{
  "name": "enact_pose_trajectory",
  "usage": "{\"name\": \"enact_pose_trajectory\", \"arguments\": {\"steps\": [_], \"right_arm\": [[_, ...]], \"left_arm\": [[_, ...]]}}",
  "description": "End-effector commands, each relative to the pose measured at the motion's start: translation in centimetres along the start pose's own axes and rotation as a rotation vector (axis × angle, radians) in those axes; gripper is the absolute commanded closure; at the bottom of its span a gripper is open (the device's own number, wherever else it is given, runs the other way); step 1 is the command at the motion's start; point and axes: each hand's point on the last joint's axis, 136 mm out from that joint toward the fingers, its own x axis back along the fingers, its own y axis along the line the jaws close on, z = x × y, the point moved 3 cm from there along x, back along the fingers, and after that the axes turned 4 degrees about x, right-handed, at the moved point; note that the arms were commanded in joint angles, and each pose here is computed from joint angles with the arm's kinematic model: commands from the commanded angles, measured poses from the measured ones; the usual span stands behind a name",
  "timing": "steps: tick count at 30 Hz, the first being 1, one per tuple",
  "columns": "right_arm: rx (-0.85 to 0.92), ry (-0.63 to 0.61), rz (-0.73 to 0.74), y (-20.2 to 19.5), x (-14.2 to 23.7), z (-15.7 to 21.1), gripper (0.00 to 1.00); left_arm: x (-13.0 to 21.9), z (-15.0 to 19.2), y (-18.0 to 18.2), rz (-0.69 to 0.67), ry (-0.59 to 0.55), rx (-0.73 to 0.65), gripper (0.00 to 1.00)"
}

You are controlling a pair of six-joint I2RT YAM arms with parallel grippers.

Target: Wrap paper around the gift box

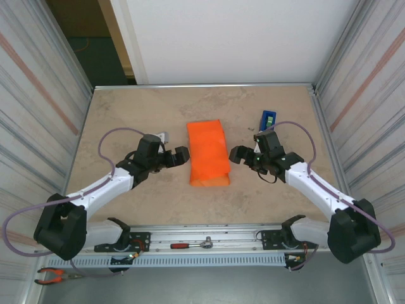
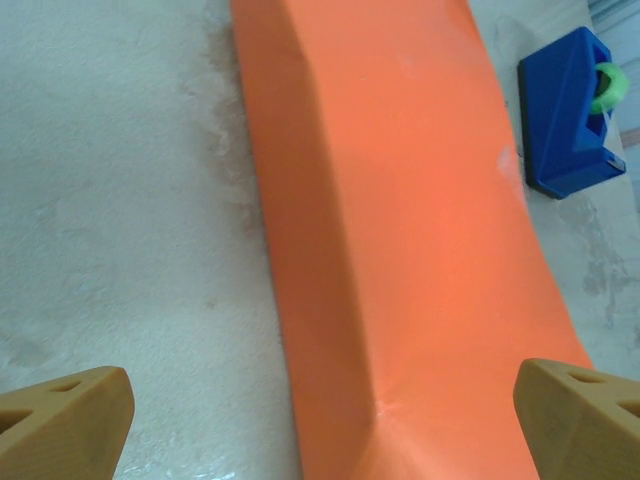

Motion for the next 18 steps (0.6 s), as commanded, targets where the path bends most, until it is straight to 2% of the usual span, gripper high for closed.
{"name": "enact_pose_trajectory", "arguments": {"steps": [1, 8, 18], "right_arm": [[0.025, 0.054, -0.114, 2.4, -1.2, -0.2, 0.02], [0.105, 0.093, -0.065, 3.8, -3.2, 1.5, 0.02], [0.074, 0.139, 0.022, 0.8, -6.1, 3.7, 0.00]], "left_arm": [[-0.4, 0.6, -1.7, 0.019, 0.067, -0.091, 0.02], [-2.3, 2.7, -3.2, -0.014, 0.130, -0.235, 0.03], [-5.0, 5.4, -1.3, -0.099, 0.169, -0.319, 0.03]]}}
